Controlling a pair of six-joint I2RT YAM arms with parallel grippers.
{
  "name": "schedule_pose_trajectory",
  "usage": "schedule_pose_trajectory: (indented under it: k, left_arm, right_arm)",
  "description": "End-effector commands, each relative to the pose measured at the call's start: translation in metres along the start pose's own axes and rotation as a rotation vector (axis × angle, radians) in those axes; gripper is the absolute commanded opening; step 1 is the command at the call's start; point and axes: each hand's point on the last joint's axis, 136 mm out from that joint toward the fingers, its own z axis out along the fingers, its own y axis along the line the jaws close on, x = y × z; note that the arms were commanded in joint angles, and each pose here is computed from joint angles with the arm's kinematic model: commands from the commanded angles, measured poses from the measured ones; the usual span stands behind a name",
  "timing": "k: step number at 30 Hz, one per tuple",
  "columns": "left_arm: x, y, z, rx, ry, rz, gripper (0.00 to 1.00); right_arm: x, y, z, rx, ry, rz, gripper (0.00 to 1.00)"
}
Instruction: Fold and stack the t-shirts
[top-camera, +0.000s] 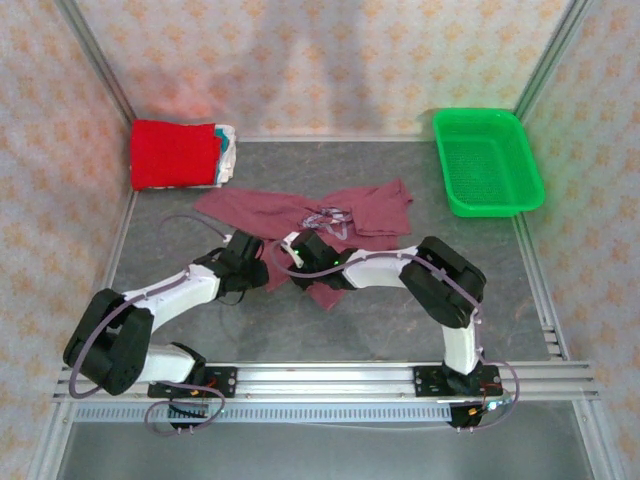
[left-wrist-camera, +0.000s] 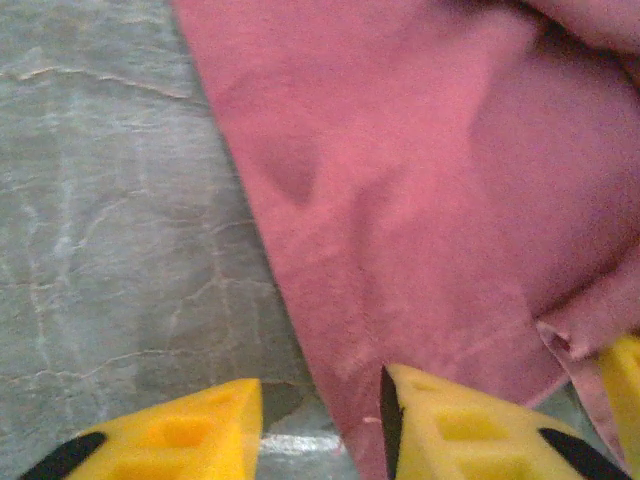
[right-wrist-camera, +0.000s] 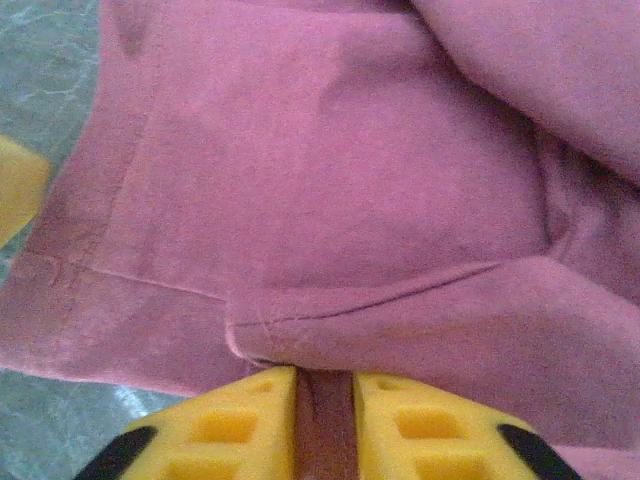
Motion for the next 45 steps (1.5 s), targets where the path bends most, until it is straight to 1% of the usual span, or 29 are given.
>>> schedule_pose_trajectory:
  k: [1,5,8,9,10,11,12,13,14,16,19,22,25,28,32,36,39,42,45]
  left_arm:
    - [0.003,-0.013,-0.006,0.050,0.003,0.025,0.48]
    - [0.011,-0.019,0.005,0.050,0.038,0.042,0.52]
    - [0.015,-0.026,0.017,0.057,0.057,0.055,0.50]
    - [0.016,-0.025,0.021,0.049,0.059,0.059,0.48]
    - [0.016,-0.024,0.025,0.038,0.061,0.057,0.43]
    - [0.016,-0.023,0.028,0.025,0.062,0.059,0.35]
    - [0.016,-0.021,0.031,0.015,0.063,0.061,0.19]
    - [0.015,-0.020,0.033,0.004,0.062,0.063,0.09]
    - [0.014,-0.019,0.033,-0.008,0.061,0.066,0.03]
    - [0.011,-0.015,0.032,-0.035,0.052,0.073,0.00]
    - [0.005,-0.008,0.024,-0.074,0.018,0.080,0.00]
    - [-0.004,0.005,0.009,-0.133,-0.032,0.074,0.00]
    - [-0.020,0.019,-0.015,-0.181,-0.112,0.056,0.00]
    - [-0.044,0.032,-0.047,-0.202,-0.225,0.012,0.00]
    - [-0.081,0.043,-0.105,-0.182,-0.408,-0.023,0.00]
    - [-0.113,0.052,-0.178,-0.195,-0.586,-0.017,0.00]
    - [-0.129,0.055,-0.227,-0.210,-0.695,0.003,0.00]
    - [-0.139,0.052,-0.266,-0.185,-0.779,0.016,0.00]
    - [-0.147,0.051,-0.302,-0.163,-0.859,0.002,0.00]
  right_arm:
    - [-0.025,-0.005,-0.016,0.045,-0.077,0.028,0.13]
    - [-0.037,-0.008,-0.039,0.044,-0.127,0.067,0.05]
    - [-0.041,-0.015,-0.053,0.040,-0.149,0.116,0.00]
    - [-0.042,-0.017,-0.057,0.035,-0.157,0.130,0.00]
    - [-0.042,-0.020,-0.060,0.035,-0.164,0.141,0.00]
    - [-0.041,-0.023,-0.063,0.035,-0.172,0.154,0.00]
    - [-0.040,-0.027,-0.066,0.038,-0.178,0.168,0.00]
    - [-0.039,-0.031,-0.068,0.045,-0.180,0.181,0.00]
    - [-0.038,-0.036,-0.070,0.049,-0.185,0.196,0.00]
    - [-0.036,-0.043,-0.076,0.055,-0.194,0.220,0.00]
    - [-0.032,-0.055,-0.085,0.084,-0.206,0.235,0.00]
    - [-0.030,-0.068,-0.100,0.105,-0.226,0.253,0.00]
    - [-0.033,-0.078,-0.128,0.107,-0.262,0.269,0.00]
    - [-0.042,-0.085,-0.168,0.116,-0.334,0.267,0.00]
    - [-0.052,-0.099,-0.232,0.146,-0.452,0.270,0.00]
    - [-0.058,-0.108,-0.297,0.206,-0.550,0.243,0.00]
    - [-0.065,-0.111,-0.339,0.257,-0.608,0.239,0.00]
    - [-0.076,-0.108,-0.370,0.266,-0.636,0.230,0.00]
    - [-0.084,-0.111,-0.402,0.315,-0.682,0.236,0.00]
